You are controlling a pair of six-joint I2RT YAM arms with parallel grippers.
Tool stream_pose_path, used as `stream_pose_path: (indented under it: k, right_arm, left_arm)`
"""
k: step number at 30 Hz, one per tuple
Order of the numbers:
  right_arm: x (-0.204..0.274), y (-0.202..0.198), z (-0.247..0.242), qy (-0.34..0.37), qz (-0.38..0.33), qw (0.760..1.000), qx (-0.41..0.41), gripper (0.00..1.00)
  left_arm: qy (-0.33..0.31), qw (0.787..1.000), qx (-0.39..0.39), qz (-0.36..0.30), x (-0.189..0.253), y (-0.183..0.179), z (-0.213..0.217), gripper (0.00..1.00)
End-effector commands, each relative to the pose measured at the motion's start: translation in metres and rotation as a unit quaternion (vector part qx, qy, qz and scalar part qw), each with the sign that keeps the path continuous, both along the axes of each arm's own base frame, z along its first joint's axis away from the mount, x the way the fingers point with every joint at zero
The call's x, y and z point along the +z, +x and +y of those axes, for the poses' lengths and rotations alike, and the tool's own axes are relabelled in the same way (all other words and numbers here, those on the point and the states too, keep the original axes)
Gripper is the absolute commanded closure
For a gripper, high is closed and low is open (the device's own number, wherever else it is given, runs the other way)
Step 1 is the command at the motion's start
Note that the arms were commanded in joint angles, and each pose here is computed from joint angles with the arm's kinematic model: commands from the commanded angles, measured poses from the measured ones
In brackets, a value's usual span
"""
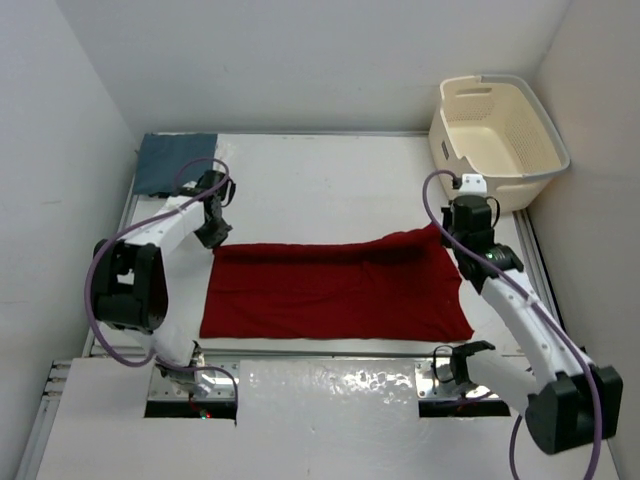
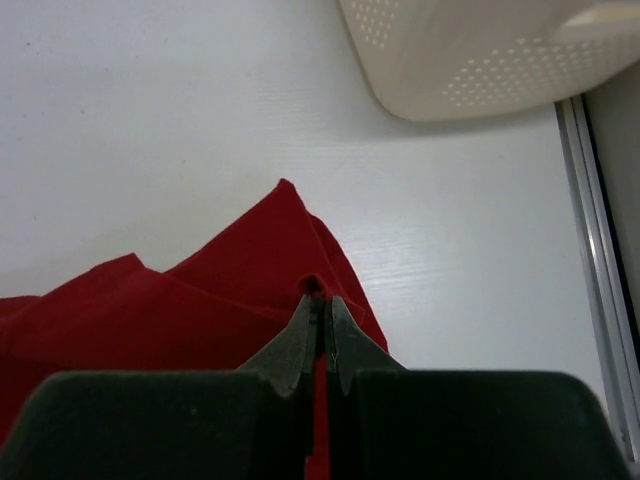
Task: Fold and stack the t-shirts
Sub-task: Fold the other side of the tshirt into a rectangle
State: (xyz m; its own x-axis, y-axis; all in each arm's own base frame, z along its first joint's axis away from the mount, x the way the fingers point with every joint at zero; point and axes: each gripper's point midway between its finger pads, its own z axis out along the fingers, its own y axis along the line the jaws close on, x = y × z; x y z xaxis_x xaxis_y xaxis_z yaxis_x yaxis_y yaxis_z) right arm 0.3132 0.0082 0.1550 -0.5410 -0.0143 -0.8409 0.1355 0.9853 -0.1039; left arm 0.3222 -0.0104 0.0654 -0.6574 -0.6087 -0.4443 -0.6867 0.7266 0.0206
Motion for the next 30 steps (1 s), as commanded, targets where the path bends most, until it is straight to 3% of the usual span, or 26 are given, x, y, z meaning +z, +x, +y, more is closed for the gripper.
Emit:
stream_pose_path:
  k: [1, 7, 20, 25, 26, 27, 28, 29, 30]
  right_arm:
    - [-0.016, -0.035, -0.008, -0.003, 0.038, 0.999, -0.016, 1.00]
    - [-0.036, -0.075, -0.006, 0.027, 0.060, 0.998, -0.012, 1.00]
    - [-0.086, -0.133, 0.014, 0.119, 0.132, 0.984, -0.017, 1.00]
    - [-0.113, -0.149, 0.028, 0.173, 0.162, 0.971, -0.026, 0.99]
    - [-0.112, -0.153, 0.027, 0.179, 0.160, 0.970, -0.039, 0.88]
    - [-0.109, -0.154, 0.026, 0.180, 0.159, 0.970, -0.040, 0.79]
    - [-0.107, -0.157, 0.025, 0.181, 0.162, 0.969, -0.047, 0.62]
    - [-0.105, -0.159, 0.025, 0.183, 0.164, 0.968, -0.047, 0.44]
    - [-0.098, -0.157, 0.029, 0.188, 0.162, 0.968, -0.038, 0.14]
  left_arm:
    - [0.000, 0.999, 0.013, -0.037, 0.011, -0.006, 0.001, 1.00]
    - [0.008, 1.000, 0.025, -0.015, -0.007, -0.038, 0.007, 1.00]
    - [-0.005, 0.999, 0.034, 0.010, -0.033, -0.067, 0.004, 1.00]
    - [0.010, 0.998, 0.045, 0.038, -0.039, -0.084, 0.010, 0.76]
    - [0.016, 0.998, 0.048, 0.049, -0.039, -0.090, 0.013, 0.70]
    - [0.018, 0.998, 0.046, 0.050, -0.037, -0.090, 0.013, 0.48]
    - [0.020, 0.997, 0.045, 0.053, -0.035, -0.091, 0.014, 0.37]
    - [0.027, 0.996, 0.048, 0.068, -0.032, -0.098, 0.016, 0.35]
    - [0.033, 0.996, 0.051, 0.058, -0.022, -0.091, 0.018, 0.31]
